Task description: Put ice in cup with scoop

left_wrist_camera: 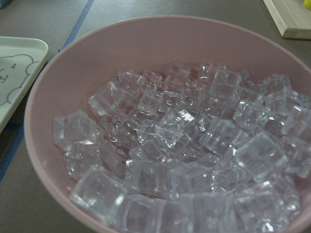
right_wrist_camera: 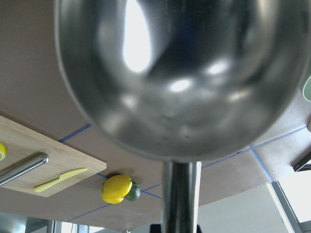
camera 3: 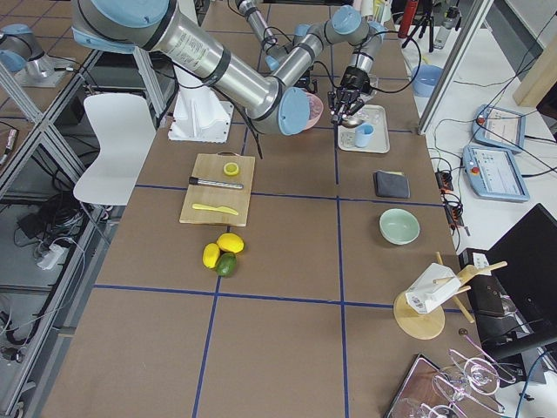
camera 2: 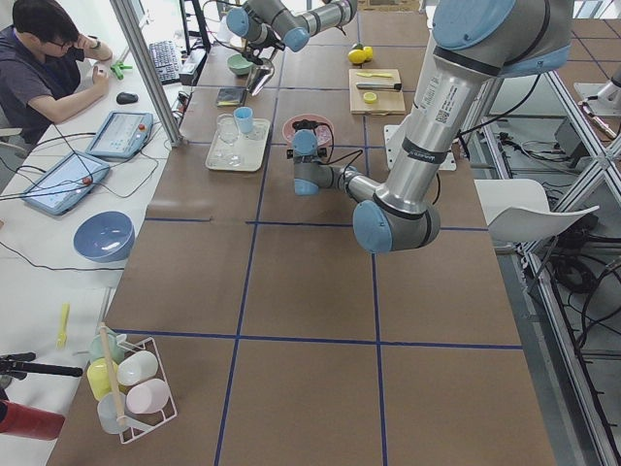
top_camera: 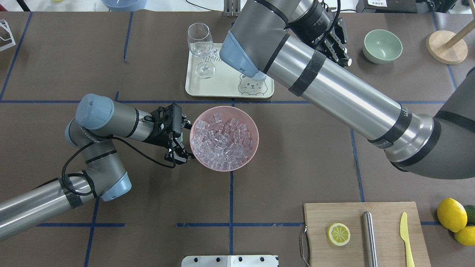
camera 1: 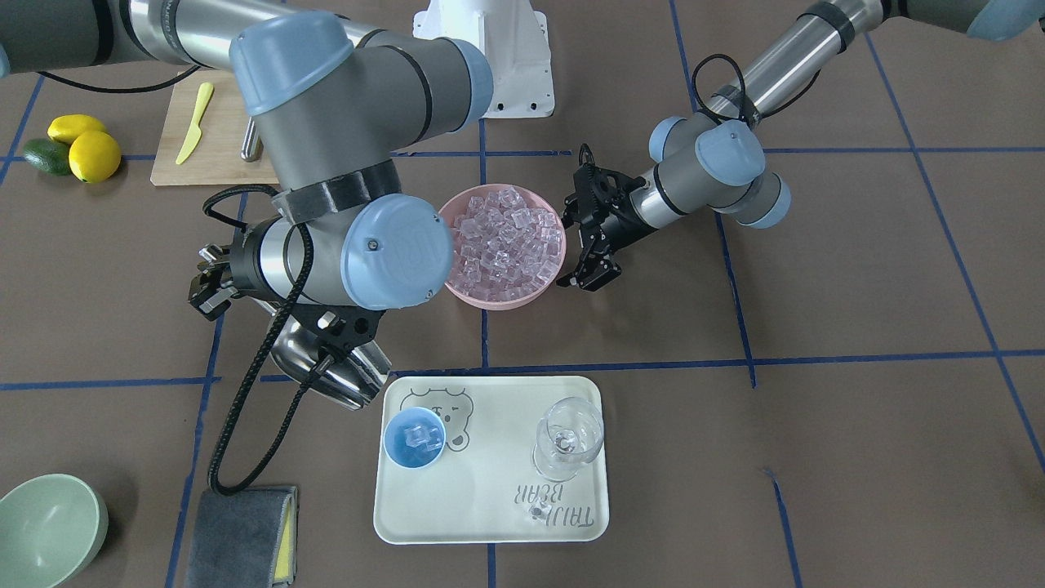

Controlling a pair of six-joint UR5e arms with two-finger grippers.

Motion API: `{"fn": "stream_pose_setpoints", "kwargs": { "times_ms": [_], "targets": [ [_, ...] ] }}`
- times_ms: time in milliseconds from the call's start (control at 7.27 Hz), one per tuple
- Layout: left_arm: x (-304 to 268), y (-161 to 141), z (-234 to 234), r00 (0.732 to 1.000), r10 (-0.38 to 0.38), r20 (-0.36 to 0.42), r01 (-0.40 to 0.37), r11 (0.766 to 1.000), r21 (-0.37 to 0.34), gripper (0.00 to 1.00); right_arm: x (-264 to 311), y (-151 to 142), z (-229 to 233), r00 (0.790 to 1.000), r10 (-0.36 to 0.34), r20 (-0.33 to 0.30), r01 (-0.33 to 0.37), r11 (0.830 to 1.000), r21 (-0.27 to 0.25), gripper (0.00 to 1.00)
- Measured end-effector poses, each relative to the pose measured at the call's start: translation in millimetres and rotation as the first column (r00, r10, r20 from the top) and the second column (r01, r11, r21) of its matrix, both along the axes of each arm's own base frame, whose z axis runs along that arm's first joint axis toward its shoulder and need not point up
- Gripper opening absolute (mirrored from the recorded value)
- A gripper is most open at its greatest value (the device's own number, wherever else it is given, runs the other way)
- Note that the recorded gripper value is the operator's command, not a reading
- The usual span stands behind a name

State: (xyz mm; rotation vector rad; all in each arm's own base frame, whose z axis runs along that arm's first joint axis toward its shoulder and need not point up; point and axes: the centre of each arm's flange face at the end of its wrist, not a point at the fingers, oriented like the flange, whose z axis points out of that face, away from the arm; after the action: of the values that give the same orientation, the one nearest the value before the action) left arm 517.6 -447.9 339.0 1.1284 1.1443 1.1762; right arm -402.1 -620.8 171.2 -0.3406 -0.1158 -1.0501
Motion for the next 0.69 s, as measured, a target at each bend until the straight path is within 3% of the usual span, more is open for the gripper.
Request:
{"fn": "stream_pose_setpoints", "kwargs": {
  "times_ms": [688],
  "targets": [
    [-0.4, -0.4, 0.0, 1.000, -0.001, 0.000, 0.001, 1.000, 0.000, 1.00, 4.5, -2.4, -2.0, 1.000, -0.003, 0.004, 0.003, 1.000, 0.001, 0.00]
  ]
}}
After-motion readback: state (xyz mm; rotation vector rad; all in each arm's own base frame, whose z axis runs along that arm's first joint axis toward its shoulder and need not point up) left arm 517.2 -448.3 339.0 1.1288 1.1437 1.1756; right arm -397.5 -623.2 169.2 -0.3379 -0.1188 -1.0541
